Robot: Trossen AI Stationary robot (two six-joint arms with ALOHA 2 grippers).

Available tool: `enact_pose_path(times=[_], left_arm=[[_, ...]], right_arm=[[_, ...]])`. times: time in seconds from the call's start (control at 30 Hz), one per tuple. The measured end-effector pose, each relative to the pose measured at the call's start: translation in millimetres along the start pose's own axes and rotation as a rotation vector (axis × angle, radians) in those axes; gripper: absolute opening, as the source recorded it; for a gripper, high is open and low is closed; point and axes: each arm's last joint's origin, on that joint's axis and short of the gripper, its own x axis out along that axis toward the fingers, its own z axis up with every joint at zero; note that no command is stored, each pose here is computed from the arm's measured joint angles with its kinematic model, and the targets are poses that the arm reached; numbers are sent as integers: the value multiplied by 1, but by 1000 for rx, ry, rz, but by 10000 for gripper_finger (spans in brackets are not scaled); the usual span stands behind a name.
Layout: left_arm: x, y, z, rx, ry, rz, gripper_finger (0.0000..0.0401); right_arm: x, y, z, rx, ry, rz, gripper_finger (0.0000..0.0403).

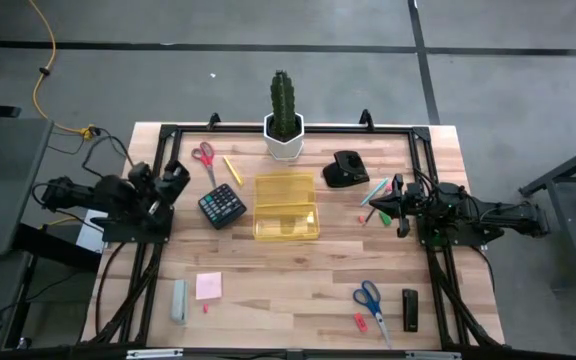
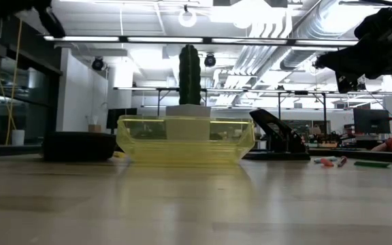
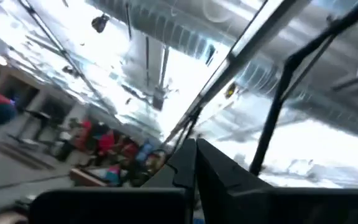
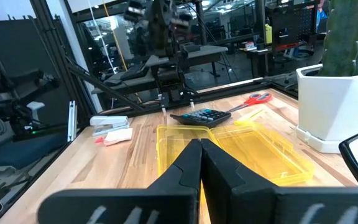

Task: Pack school essentials
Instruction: Put the yellow pen into the supply box

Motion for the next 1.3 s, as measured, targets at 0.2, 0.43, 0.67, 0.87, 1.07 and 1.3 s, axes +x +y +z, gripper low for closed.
enact_pose_path(times=[0.2, 0.43, 0.67, 0.87, 1.07, 1.3], left_arm=[[46, -18, 14, 132, 267, 117, 0], [71, -30, 24, 134, 303, 144, 0], [71, -28, 25, 145, 274, 215, 0], [71, -28, 25, 169, 278, 211, 0], [69, -26, 20, 191, 331, 220, 0], [72, -22, 18, 226, 356, 200, 0]], right_arm=[[0, 0, 0, 0, 0, 0, 0], [0, 0, 0, 0, 0, 0, 0], [0, 1, 4, 104, -40, 9, 0], [-11, 3, 44, 551, -512, 46, 0], [-23, 3, 68, 512, -766, -58, 0], [-10, 16, 115, 280, -633, -3, 0]])
